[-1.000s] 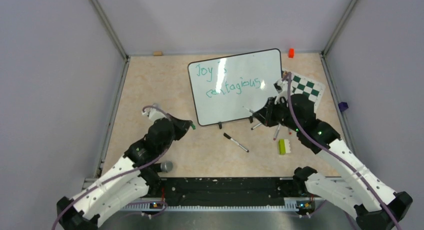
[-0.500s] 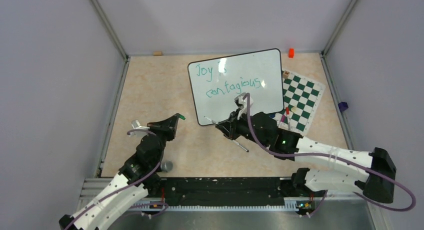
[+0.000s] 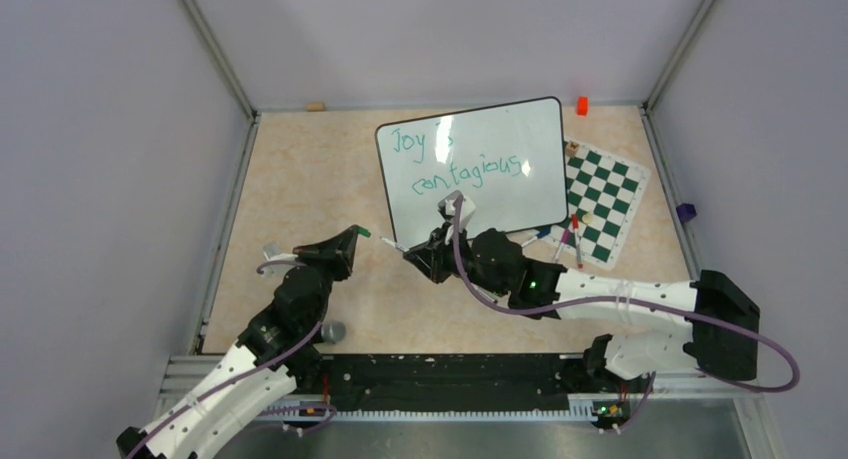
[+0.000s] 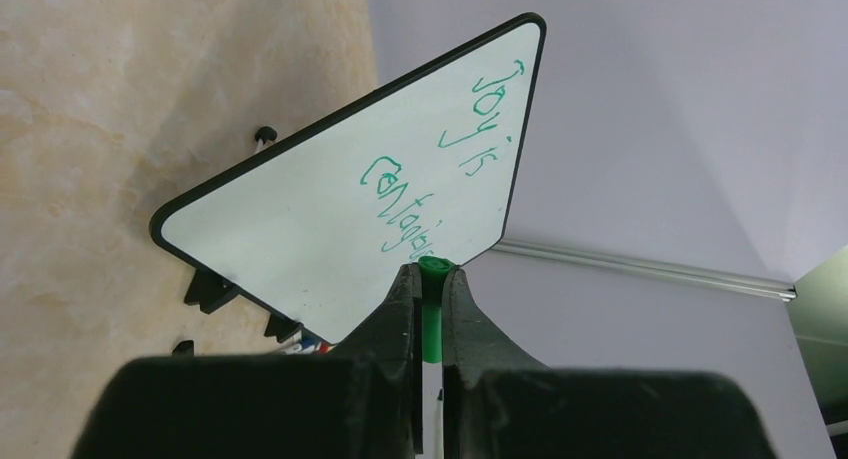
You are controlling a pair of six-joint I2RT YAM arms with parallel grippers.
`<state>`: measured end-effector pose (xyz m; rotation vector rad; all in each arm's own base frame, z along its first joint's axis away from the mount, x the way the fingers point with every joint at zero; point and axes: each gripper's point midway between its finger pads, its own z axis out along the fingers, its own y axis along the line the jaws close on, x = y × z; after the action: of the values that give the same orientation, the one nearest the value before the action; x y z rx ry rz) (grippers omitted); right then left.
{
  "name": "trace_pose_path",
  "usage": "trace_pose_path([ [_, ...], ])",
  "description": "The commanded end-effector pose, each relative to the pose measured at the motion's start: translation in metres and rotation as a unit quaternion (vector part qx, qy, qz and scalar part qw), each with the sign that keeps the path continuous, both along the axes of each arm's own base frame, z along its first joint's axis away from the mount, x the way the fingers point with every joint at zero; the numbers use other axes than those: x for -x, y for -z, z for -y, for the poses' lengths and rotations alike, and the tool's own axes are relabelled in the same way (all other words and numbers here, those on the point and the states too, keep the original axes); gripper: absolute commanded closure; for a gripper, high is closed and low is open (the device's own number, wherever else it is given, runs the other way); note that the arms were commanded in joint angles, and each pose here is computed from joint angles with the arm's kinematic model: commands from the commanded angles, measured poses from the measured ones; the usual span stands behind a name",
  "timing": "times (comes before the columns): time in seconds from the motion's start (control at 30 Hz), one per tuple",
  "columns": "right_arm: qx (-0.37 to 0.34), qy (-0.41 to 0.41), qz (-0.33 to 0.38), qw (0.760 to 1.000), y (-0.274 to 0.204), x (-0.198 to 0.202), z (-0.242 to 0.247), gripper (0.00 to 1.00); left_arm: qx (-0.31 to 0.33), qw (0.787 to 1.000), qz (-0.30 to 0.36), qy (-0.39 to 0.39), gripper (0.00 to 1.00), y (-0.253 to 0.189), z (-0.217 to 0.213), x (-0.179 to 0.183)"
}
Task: Write a sentence on the whiteboard
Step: Insert the whiteboard marker without the cap into the pen cap.
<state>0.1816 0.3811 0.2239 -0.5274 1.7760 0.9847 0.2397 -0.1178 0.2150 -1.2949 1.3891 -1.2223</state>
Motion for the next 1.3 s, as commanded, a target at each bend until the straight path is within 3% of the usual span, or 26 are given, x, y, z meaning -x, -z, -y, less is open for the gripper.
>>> trace_pose_path([
  [0.0,-0.061,-0.02,0.032,0.997,-0.048,0.005,-0.021,1.0,0.022,1.0,0.002,-0.016,1.0,-0.013,-0.006,0.001],
  [1.27,-0.038,-0.02,0.012,0.999,-0.035,0.001,-0.038,1.0,0.029,0.999,0.006,-0.022,1.0,-0.018,-0.016,0.009],
])
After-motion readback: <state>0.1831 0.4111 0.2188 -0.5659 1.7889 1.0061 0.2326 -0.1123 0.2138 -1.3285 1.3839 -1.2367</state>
